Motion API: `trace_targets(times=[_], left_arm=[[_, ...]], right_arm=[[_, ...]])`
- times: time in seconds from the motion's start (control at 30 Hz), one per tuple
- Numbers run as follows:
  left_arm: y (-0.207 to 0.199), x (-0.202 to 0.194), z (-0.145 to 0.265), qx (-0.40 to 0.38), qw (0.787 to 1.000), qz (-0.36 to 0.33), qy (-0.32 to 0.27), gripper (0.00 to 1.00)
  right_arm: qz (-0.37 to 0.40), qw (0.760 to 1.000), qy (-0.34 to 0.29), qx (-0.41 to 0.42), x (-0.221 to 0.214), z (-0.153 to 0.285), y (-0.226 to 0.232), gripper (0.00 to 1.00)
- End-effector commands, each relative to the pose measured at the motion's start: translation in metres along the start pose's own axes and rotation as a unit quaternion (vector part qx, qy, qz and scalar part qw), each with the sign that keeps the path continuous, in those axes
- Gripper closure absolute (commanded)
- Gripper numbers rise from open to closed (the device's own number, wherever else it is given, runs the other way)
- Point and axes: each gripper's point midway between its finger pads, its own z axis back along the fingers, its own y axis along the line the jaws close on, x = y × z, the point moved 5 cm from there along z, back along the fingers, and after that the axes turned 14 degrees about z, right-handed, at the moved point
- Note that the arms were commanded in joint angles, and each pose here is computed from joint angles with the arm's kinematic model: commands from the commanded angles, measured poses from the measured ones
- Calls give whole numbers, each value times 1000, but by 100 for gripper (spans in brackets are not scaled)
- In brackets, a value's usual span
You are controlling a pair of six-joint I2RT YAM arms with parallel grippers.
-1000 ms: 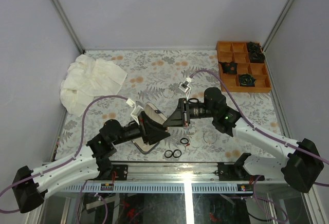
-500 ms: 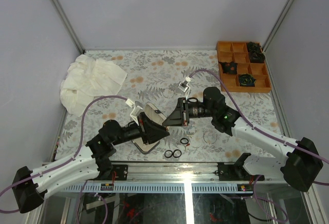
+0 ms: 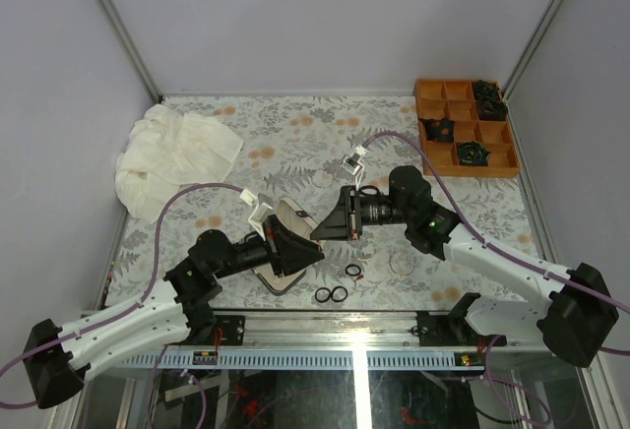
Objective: Organize the mixed jewelry
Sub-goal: Place the jewelry in the jewelry box.
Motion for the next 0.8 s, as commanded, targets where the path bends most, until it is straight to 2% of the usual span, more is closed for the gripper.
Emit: trace_targets(times=[0.0, 0.47, 0.77], left_arm=[[-10, 9, -1, -17, 1000, -11, -19, 71], [-7, 5, -1, -14, 1000, -1, -16, 71], [-6, 5, -1, -11, 1000, 1, -14, 85]], right_arm=[[40, 999, -26, 18, 22, -2, 14, 85], [44, 999, -23, 10, 22, -3, 12, 85], [45, 999, -24, 8, 22, -3, 11, 85]])
